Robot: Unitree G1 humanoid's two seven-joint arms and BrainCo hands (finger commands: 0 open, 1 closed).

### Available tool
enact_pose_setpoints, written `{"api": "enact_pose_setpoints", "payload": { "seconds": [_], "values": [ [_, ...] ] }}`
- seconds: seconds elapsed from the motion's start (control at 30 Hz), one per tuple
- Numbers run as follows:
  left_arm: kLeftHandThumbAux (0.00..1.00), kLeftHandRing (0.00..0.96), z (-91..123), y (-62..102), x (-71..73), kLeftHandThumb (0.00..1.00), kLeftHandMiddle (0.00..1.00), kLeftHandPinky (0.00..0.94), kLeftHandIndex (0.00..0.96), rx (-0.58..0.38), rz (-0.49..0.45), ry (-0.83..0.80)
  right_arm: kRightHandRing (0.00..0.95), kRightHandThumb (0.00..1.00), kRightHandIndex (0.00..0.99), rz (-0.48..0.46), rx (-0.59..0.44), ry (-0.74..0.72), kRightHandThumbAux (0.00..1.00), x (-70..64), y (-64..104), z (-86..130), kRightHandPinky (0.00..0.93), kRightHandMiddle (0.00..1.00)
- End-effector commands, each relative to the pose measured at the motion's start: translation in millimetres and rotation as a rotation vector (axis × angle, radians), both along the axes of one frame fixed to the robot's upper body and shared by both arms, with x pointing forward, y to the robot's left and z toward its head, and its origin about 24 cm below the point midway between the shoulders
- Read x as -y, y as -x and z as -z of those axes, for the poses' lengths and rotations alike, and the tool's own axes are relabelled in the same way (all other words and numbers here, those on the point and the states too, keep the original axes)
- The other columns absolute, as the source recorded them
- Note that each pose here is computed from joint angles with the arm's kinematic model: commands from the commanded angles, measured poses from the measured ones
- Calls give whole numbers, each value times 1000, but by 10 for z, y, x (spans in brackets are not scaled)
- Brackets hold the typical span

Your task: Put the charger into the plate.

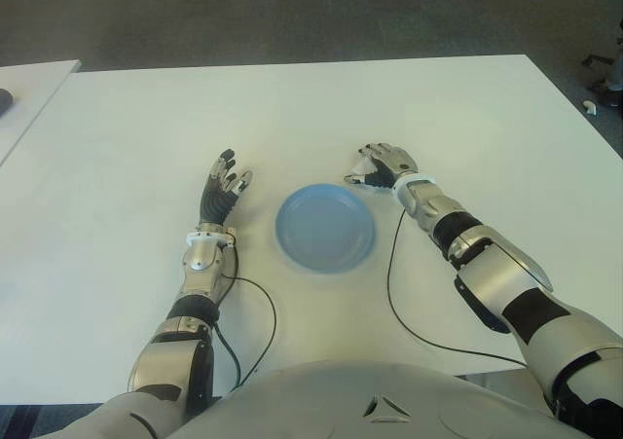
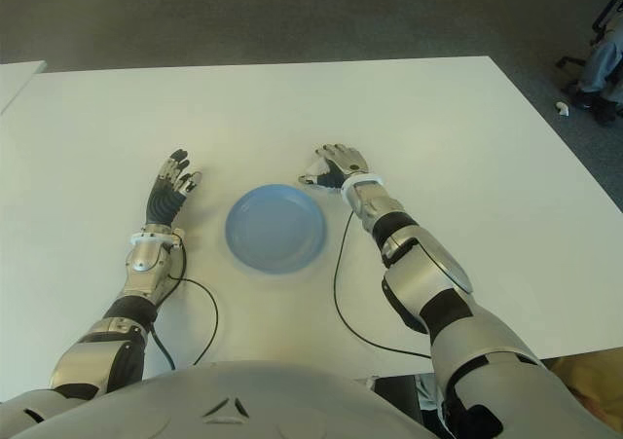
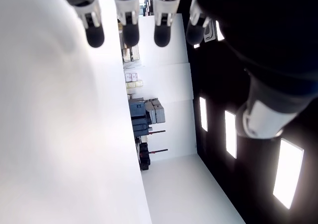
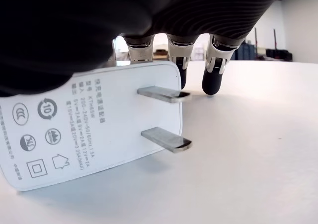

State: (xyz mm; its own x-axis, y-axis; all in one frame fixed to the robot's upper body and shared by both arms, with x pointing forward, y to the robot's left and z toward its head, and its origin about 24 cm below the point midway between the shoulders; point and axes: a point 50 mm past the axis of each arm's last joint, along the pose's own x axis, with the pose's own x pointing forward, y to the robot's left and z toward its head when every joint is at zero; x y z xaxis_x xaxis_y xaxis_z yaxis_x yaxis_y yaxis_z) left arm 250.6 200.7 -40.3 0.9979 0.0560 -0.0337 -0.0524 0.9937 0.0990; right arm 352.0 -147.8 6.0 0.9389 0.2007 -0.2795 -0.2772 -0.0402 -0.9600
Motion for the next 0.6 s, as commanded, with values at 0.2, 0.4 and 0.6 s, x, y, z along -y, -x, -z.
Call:
{"api": "enact_pose_setpoints", "payload": {
  "seconds": [0.2, 0.4, 0.6],
  "values": [
    [576, 53, 896, 1058, 178, 60, 59, 59, 15, -546, -5, 109, 0, 359, 0, -13, -71, 20, 131, 290, 240, 247, 0, 0],
    [580, 55, 892, 1049, 163, 58, 61, 61, 15, -546, -9, 97, 0, 362, 0, -38, -57, 22, 118, 331, 272, 256, 0, 0],
    [597, 59, 884, 1043, 151, 53, 64, 66, 17, -538, -9, 95, 0, 377, 0, -51, -46, 21, 109, 348, 292, 262, 0, 0]
  ]
}}
